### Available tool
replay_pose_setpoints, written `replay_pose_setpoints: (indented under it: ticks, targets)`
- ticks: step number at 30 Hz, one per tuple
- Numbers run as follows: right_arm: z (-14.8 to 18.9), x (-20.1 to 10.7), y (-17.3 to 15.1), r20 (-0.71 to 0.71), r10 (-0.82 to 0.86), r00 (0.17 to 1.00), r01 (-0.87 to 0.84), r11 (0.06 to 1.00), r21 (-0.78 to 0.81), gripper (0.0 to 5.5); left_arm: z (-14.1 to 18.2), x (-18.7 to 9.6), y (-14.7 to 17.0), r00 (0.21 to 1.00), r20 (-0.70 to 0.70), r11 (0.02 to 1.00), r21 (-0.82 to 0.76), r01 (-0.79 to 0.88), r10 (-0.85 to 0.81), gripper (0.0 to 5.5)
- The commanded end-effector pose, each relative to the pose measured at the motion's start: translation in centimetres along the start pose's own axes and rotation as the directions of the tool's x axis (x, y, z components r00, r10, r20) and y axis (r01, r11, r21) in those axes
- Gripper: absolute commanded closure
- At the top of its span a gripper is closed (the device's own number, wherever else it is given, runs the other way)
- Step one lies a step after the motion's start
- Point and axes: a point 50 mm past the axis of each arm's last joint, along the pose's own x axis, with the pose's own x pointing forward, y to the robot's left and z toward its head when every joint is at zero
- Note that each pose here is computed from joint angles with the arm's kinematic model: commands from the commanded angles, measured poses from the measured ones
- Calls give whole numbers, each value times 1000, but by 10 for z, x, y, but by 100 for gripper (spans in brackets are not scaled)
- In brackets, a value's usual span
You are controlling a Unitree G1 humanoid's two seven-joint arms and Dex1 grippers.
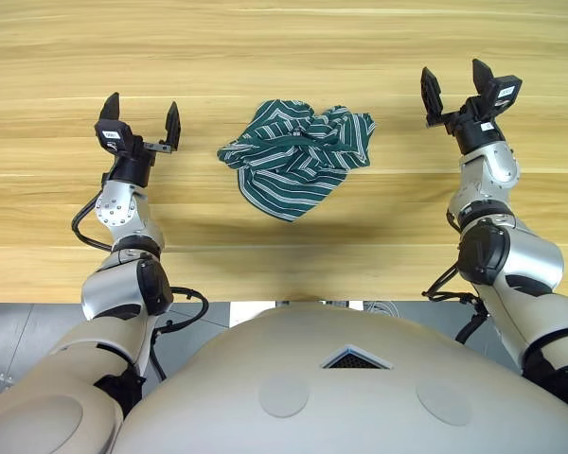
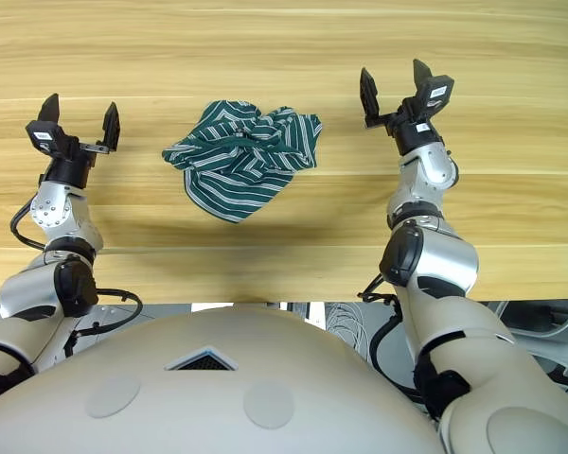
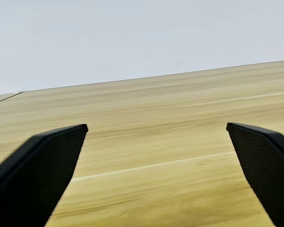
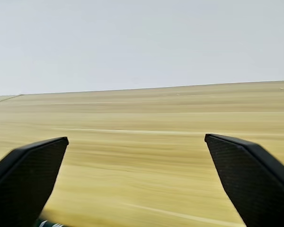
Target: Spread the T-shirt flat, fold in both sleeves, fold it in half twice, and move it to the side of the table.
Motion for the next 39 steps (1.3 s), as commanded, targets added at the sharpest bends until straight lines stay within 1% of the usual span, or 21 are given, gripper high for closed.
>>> replay_pose_setpoints:
  ticks: [1, 5, 14, 34, 37, 39]
  targets:
    - [3, 4, 4, 20, 48, 999, -48, 999, -5, 10, 1, 0, -1, 1000, 15, 1000, 4, 11, -11, 13]
    - [2, 4, 5, 19, 45, 999, -45, 999, -7, 10, 2, 1, -2, 1000, 18, 1000, 3, 10, -10, 13]
    - [2, 4, 4, 15, 38, 999, -38, 999, -11, 10, 3, 2, 3, 999, 16, 998, 27, -50, 50, 13]
    - [3, 5, 5, 21, 46, 999, -45, 999, -16, 10, 3, 2, 1, 999, 21, 999, 26, -38, 38, 13]
    - [3, 5, 7, 18, 65, 998, -64, 998, -20, 10, 3, 2, 1, 999, 21, 999, 25, -32, 32, 13]
    - [1, 4, 11, 7, 125, 992, -125, 992, -24, 10, 3, 3, 1, 999, 21, 999, 22, -25, 24, 13]
